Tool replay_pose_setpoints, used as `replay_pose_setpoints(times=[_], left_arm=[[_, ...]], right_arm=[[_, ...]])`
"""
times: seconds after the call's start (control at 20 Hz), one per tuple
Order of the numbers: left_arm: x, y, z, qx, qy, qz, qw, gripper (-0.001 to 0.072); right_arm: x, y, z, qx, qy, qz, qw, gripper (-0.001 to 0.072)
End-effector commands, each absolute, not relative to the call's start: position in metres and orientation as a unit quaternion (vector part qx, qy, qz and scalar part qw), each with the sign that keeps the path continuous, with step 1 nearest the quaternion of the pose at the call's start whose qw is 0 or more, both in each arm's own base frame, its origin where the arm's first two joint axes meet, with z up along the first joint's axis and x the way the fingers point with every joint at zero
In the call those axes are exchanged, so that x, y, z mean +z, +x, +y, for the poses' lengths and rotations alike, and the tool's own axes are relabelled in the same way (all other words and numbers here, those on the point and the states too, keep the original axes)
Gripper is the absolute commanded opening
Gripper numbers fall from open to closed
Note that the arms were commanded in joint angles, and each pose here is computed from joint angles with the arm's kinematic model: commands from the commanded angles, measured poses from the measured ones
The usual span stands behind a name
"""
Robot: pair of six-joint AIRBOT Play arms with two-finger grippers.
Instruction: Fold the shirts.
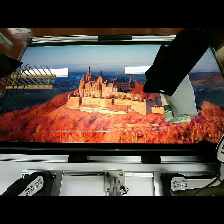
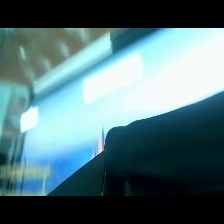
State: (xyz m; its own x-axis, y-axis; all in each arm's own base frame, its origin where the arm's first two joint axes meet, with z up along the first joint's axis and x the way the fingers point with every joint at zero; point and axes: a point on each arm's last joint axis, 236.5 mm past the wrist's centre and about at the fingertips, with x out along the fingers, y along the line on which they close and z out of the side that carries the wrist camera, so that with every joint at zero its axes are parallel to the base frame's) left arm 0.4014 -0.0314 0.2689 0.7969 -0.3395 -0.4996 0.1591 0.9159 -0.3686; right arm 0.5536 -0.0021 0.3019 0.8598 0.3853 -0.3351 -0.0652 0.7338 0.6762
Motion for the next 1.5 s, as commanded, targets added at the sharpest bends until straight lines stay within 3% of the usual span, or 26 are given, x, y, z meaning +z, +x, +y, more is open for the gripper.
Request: replay_pose_setpoints(times=[0.0,0.35,0.45,0.65,0.85,1.0,1.15,1.45], left_arm=[[0.269,0.401,-0.032,-0.134,-0.155,0.29,0.935,0.0034],[0.268,0.402,-0.032,-0.134,-0.156,0.291,0.935,0.0033],[0.264,0.405,-0.031,-0.134,-0.158,0.295,0.933,0.0033],[0.247,0.415,-0.038,-0.141,-0.166,0.316,0.923,0.0033],[0.232,0.421,-0.067,-0.172,-0.158,0.336,0.912,0.0033],[0.239,0.428,-0.08,-0.182,-0.155,0.318,0.917,0.0033],[0.245,0.433,-0.08,-0.18,-0.156,0.303,0.923,0.0033],[0.245,0.433,-0.08,-0.18,-0.155,0.302,0.923,0.0033]], right_arm=[[0.329,0.589,-0.051,0.076,0.35,0.113,0.927,0.0074],[0.322,0.637,-0.114,0.002,0.383,-0.008,0.924,0.0074],[0.304,0.645,-0.119,-0.006,0.363,0.002,0.932,0.0074],[0.183,0.649,-0.083,0.025,0.307,0.204,0.929,0.0074],[0.099,0.591,-0.08,0.021,0.208,0.404,0.89,0.0074],[0.087,0.526,-0.103,-0.014,0.146,0.512,0.846,0.0074],[0.104,0.475,-0.131,-0.072,0.102,0.56,0.819,0.0074],[0.103,0.412,-0.11,-0.072,0.143,0.651,0.742,0.0074]])
